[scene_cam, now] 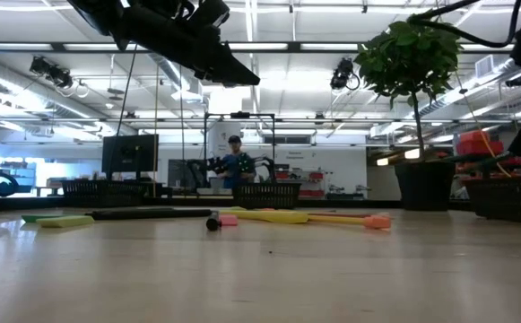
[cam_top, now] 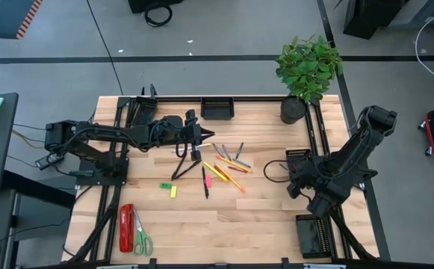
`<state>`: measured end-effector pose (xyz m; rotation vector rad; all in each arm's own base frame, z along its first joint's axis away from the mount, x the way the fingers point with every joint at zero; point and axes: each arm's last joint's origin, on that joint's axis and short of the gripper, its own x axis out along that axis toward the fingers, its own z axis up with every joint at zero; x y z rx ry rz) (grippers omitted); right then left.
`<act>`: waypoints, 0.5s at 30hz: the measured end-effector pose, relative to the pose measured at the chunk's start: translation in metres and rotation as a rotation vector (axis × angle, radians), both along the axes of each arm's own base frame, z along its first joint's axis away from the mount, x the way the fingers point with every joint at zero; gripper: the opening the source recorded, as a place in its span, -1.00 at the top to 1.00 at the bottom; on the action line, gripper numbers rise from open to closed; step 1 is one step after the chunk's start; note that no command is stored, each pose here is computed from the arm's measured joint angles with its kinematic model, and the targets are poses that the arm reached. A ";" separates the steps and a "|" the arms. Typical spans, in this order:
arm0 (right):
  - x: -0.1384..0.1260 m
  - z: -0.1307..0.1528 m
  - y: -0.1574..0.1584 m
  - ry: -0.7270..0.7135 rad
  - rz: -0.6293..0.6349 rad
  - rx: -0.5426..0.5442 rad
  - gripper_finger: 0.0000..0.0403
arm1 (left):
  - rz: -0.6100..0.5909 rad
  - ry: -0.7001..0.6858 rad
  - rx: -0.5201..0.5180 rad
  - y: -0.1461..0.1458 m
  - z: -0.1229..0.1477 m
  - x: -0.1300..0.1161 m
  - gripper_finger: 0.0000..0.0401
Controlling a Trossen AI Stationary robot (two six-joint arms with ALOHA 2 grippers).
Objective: Sort crayons/erasers/pens/pencils in bins
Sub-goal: Put the green crayon into the middle right black bin
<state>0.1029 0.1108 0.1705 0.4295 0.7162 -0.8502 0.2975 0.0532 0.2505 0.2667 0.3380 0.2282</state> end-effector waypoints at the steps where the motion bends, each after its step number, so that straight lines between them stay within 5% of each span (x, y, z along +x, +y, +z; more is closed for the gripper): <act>1: 0.001 0.001 -0.001 -0.001 -0.010 0.002 0.83 | -0.003 0.003 0.009 0.000 0.000 0.000 0.83; 9: 0.018 0.045 -0.006 0.072 -0.103 -0.024 0.83 | -0.016 0.066 0.040 0.000 -0.005 -0.002 0.85; 15: 0.035 0.091 -0.015 0.281 -0.191 0.144 0.83 | -0.045 0.170 0.092 0.000 -0.018 0.000 0.88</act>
